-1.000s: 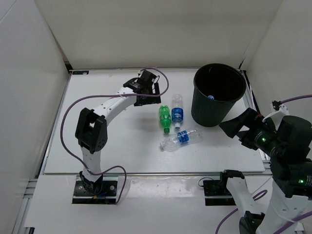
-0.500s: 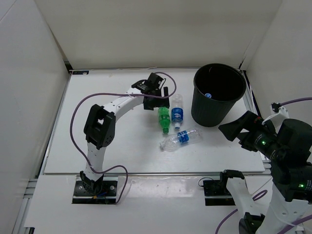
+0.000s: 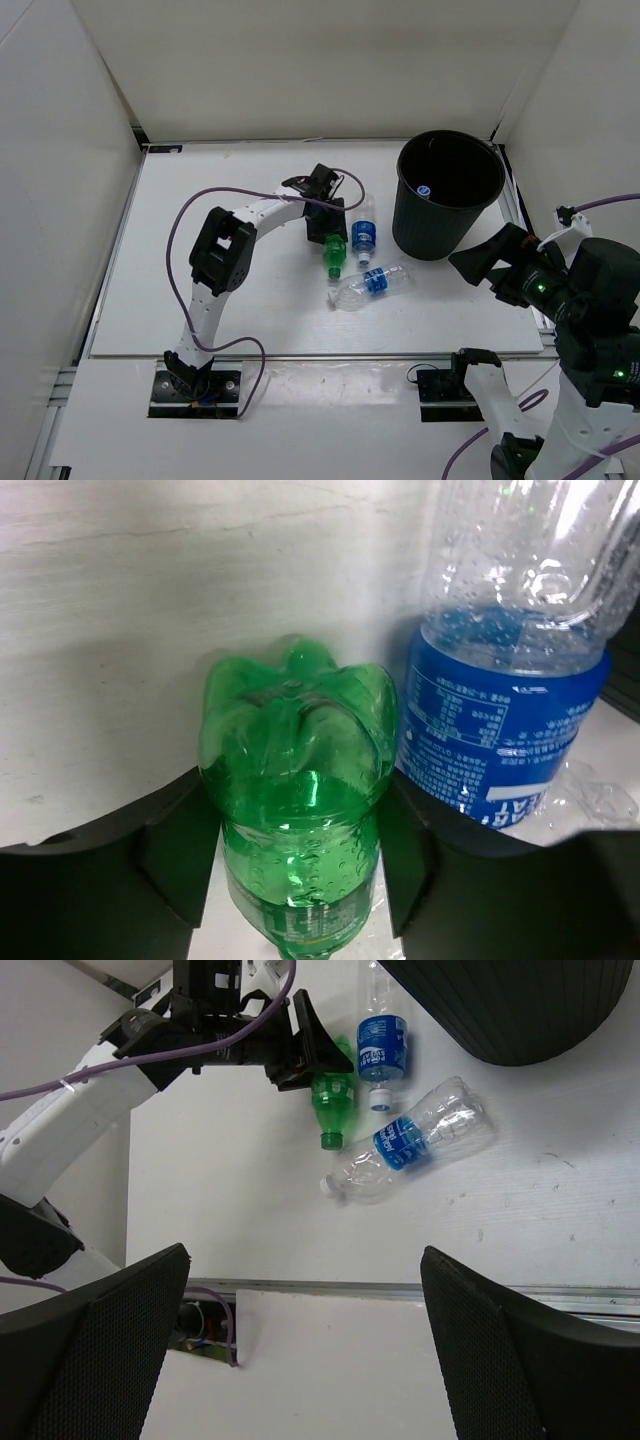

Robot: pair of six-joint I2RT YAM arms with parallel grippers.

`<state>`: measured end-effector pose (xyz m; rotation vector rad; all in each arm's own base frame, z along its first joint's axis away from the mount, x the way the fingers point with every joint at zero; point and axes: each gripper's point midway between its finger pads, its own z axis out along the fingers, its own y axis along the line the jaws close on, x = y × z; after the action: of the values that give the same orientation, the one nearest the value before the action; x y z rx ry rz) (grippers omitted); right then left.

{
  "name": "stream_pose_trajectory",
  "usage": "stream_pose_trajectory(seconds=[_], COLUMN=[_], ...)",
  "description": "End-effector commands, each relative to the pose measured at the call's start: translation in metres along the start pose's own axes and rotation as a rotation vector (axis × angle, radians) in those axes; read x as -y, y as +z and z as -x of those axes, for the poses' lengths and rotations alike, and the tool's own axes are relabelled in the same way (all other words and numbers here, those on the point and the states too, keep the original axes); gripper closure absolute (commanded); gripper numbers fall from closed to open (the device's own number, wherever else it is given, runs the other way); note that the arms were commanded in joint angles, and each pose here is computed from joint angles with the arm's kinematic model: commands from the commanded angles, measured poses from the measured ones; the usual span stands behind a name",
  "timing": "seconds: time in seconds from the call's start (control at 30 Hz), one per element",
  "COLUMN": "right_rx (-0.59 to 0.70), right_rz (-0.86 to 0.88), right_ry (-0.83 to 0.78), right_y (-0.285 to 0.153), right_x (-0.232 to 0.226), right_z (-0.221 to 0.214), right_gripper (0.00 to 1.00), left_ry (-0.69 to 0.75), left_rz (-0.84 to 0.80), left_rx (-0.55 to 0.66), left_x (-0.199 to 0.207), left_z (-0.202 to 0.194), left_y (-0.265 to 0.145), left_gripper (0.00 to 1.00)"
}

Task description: Put the plastic bottles in the bin

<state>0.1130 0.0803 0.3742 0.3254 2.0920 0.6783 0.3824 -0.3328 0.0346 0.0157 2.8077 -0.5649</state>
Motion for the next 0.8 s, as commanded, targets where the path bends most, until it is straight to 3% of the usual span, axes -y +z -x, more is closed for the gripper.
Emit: stream_pose_trajectory(seconds=[0.0, 0.1, 0.17, 0.27, 0.33, 0.43, 0.6, 0.77], right_rx=[-0.061, -0.049, -0.03, -0.018, -0.014, -0.016, 0.024, 0.097], right_rz=[-0.04, -0.044, -0.045, -0.049, -0.057, -0.058, -0.064, -0.041], right_ry=[0.001, -0.003, -0.019, -0.023, -0.023, -0.023, -0.036, -0.077], right_y=[-0.006, -0.008, -0.012, -0.015, -0.015, -0.015, -0.022, -0.038], right_x=[0.008, 0.009, 0.009, 0.011, 0.013, 0.014, 0.013, 0.005], right_z=[-0.015, -0.015, -0.016, -0.019, -0.018, -0.021, -0.016, -0.01], right_gripper=[0.0, 0.0, 0.0, 0.0, 0.0, 0.0, 0.0, 0.0], left_ry=[-0.009, -0.018, -0.025, -0.012, -0.017, 0.108, 0.274, 0.338], left_rz=[-0.054, -0.029, -0.01, -0.083, -0.134, -0.223, -0.515, -0.719], left_rx=[-0.005, 0.141, 0.267, 0.47, 0.647, 0.822, 0.904, 0.936], left_x=[0.008, 0.011, 0.017, 0.055, 0.081, 0.127, 0.206, 0.27], left_z=[0.003, 0.034, 0.06, 0.103, 0.137, 0.17, 0.185, 0.167], left_y=[-0.013, -0.058, -0.091, -0.165, -0.224, -0.279, -0.305, -0.295], left_gripper=[0.35, 0.37, 0.48, 0.58, 0.58, 0.59, 0.58, 0.54])
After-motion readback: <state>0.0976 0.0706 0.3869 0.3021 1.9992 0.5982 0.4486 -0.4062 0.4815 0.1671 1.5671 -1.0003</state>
